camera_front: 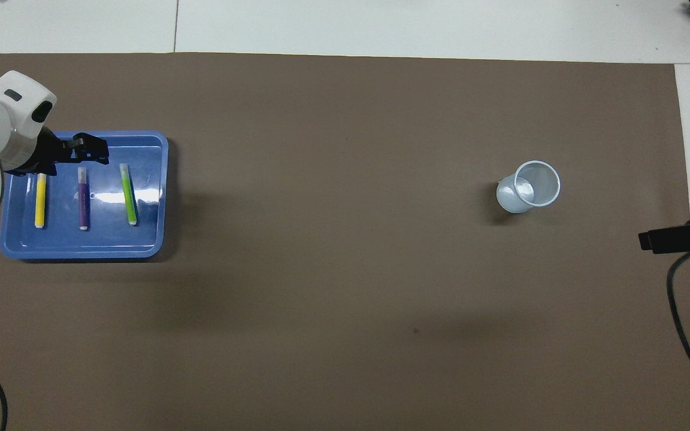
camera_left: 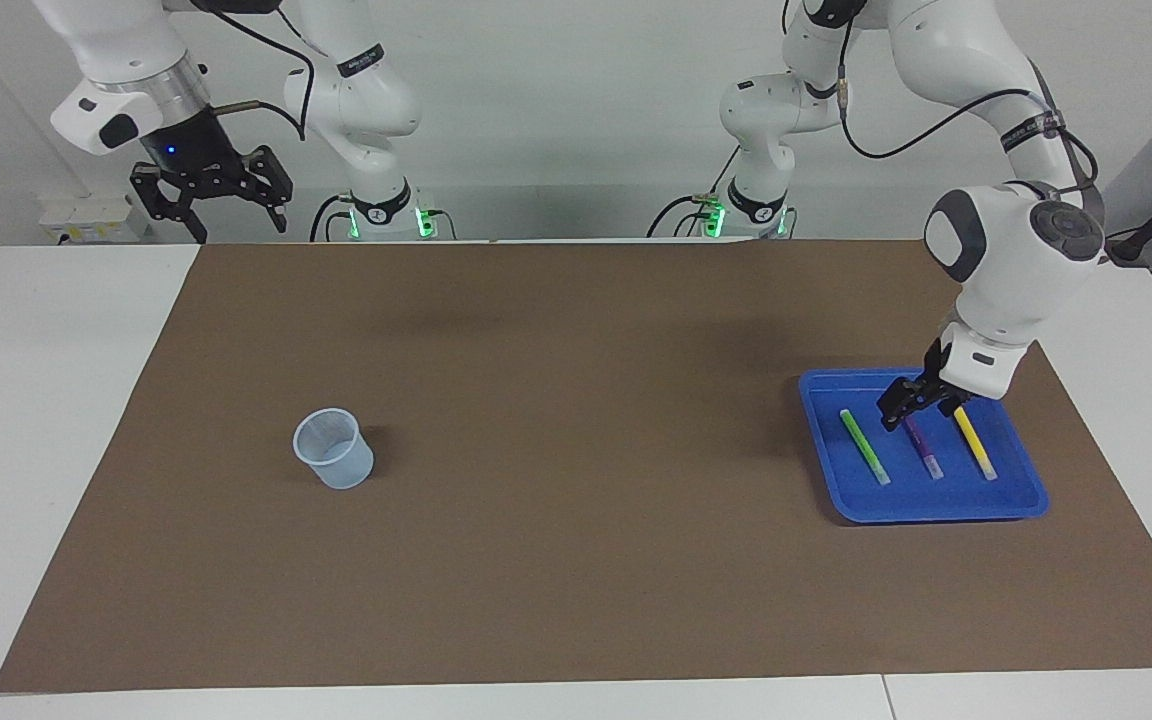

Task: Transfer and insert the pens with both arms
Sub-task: 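Grasp the green pen with the left gripper while the right gripper advances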

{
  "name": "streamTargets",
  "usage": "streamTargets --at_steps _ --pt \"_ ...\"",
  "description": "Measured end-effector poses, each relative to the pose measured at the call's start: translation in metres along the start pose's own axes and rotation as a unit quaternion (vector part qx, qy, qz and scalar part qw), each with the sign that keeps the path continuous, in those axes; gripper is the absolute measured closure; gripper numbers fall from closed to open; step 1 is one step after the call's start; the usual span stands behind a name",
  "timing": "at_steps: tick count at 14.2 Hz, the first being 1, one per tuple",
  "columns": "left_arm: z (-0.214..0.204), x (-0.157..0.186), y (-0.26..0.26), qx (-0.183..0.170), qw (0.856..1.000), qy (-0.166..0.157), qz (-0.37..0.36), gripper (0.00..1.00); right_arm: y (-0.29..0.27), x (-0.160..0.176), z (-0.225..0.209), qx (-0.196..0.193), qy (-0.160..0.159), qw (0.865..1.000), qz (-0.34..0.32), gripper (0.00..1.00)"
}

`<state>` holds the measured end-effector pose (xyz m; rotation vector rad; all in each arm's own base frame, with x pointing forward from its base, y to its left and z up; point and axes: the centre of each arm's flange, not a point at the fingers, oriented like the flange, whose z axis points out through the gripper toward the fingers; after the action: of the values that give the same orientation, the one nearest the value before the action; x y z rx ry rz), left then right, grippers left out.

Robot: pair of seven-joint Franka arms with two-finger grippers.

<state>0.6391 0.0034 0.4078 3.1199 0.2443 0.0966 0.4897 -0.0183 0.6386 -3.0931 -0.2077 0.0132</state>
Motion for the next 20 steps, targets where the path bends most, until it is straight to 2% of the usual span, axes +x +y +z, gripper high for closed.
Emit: streamTargets --at_steps 2,6,14,20 --pt "0.026 0.002 0.0 0.0 1.0 -0.01 0.0 0.0 -0.002 -0.005 0.001 0.002 -0.012 1.0 0.0 0.0" --pt "0.061 0.0 -0.004 -0.002 1.0 -0.008 -0.003 0.0 -0.007 0.0 0.006 -0.001 -0.001 1.0 -0.006 0.0" --pt "0.086 -0.01 -0.006 -0.003 1.0 -0.008 -0.004 0.05 -0.012 -0.001 0.014 -0.003 0.005 1.0 -0.011 0.0" --pt "0.103 -0.02 -0.005 -0.005 1.0 -0.003 -0.004 0.08 -0.014 -0.008 -0.016 -0.012 0.037 0.999 -0.022 0.0"
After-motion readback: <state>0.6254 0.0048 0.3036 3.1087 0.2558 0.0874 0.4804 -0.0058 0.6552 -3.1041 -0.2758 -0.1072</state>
